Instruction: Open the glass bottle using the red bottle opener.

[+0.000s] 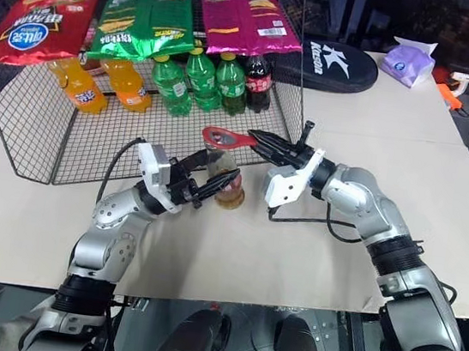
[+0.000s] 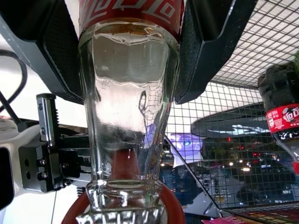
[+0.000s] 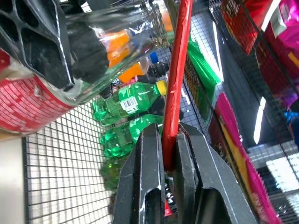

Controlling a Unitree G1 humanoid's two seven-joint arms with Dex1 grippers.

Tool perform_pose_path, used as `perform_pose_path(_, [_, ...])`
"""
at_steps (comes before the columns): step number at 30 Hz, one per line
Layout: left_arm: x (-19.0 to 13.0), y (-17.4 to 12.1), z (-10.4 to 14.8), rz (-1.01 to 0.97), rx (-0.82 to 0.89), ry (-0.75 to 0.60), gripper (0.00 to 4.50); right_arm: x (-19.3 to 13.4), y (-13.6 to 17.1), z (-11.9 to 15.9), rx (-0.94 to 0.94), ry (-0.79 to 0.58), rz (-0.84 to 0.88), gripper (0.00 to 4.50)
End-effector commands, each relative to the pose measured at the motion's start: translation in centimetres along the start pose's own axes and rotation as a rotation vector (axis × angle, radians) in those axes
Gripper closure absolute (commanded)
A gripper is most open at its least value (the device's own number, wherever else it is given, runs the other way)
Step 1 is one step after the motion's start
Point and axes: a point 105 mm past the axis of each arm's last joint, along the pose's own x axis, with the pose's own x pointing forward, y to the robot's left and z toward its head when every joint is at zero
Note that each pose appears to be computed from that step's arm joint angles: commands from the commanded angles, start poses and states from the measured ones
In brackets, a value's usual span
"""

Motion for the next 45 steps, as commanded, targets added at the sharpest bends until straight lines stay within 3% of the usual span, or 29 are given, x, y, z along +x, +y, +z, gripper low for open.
perform_pose_path(1, [0.7, -0.3, 0.2, -0.01, 0.005, -0.01, 2.04, 0.7, -0.5, 1.8, -0.099, -0.09, 0.021, 4.5])
perform_pose_path(16, [0.9, -0.2, 0.1, -0.016, 0.005, -0.007, 2.04, 1.4, -0.6, 1.4, -0.163, -0.073, -0.001, 4.5])
perform_pose_path(20, [0.8, -0.2, 0.1, -0.019, 0.006, -0.006, 2.04, 0.2, -1.4, 0.7, -0.15, -0.052, -0.017, 4.5])
perform_pose_path(32, [1.1, -0.1, 0.3, -0.023, 0.009, -0.013, 2.04, -1.6, -4.5, -0.5, -0.033, 0.006, -0.222, 4.5])
perform_pose_path(36, [1.1, 0.0, 0.3, -0.02, 0.009, -0.01, 2.04, -2.6, -4.3, -2.3, 0.145, 0.091, -0.287, 4.5])
perform_pose_path(45, [0.9, 0.1, 0.3, -0.003, 0.01, -0.011, 2.04, -4.5, -0.1, -4.5, 0.75, 0.236, -0.295, 4.5])
